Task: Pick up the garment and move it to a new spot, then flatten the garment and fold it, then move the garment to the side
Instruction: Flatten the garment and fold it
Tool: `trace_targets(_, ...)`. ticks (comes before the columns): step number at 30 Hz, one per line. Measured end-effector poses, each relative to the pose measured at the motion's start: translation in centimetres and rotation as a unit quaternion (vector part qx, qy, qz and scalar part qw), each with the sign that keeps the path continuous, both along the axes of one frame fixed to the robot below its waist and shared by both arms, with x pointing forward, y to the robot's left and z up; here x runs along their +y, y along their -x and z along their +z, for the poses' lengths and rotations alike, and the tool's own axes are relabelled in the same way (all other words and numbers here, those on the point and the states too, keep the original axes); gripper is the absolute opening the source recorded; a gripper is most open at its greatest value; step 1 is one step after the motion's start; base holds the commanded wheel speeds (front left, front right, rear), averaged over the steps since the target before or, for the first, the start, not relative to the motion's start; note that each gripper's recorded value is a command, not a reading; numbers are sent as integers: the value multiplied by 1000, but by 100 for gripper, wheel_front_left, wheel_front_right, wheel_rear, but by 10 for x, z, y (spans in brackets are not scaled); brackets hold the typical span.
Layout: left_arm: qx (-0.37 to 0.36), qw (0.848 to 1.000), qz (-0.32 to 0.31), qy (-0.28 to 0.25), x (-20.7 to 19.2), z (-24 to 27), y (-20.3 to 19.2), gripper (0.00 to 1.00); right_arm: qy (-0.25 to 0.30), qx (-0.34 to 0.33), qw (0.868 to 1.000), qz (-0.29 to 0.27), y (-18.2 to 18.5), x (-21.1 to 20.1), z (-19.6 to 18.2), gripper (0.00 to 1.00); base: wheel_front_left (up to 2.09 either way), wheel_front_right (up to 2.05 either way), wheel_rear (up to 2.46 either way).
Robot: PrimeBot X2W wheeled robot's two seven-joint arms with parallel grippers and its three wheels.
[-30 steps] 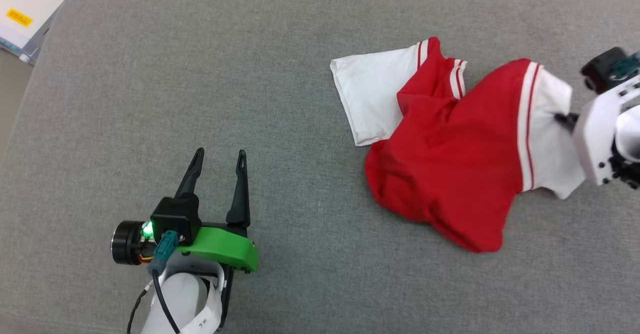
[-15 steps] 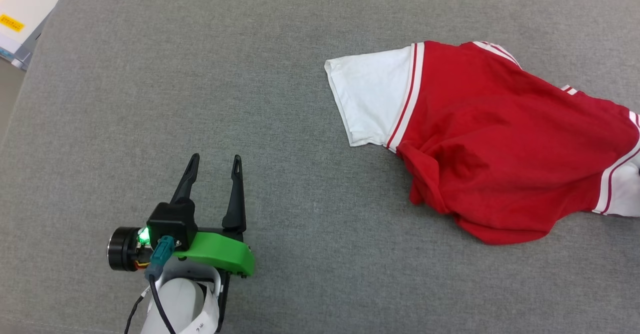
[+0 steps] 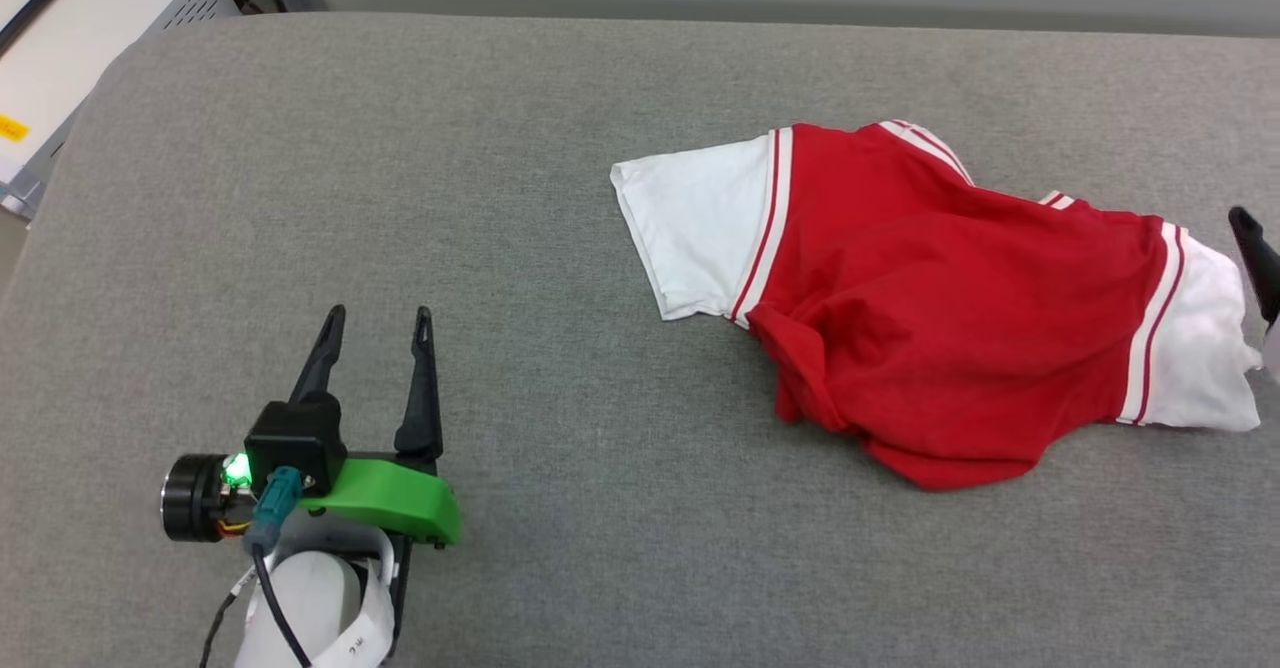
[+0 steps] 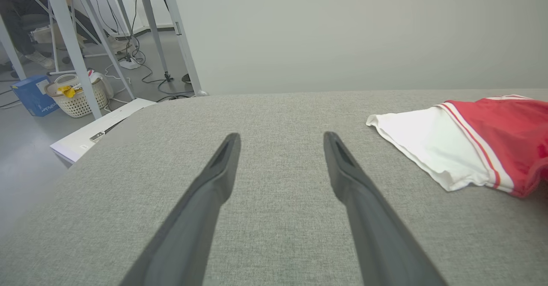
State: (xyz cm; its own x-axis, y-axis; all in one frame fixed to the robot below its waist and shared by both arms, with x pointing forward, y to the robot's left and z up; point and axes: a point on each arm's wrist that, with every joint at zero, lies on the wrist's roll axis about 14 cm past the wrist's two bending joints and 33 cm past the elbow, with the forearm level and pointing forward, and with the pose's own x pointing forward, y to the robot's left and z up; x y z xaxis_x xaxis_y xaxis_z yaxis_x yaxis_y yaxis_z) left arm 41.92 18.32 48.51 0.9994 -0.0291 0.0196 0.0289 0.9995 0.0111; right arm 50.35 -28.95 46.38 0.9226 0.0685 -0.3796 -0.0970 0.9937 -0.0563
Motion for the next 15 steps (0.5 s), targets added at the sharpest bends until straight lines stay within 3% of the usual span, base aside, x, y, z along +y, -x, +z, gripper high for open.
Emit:
trace_targets(8,-65,996,-44,-30,-6,45,-37,100,-20,-185,982,-24,-8,5,69,100,0,0,0)
trace_targets(15,-114,988,-94,-52,-23,87,-85,100,-34,-257,965,-46,18,21,87,100,0,0,0)
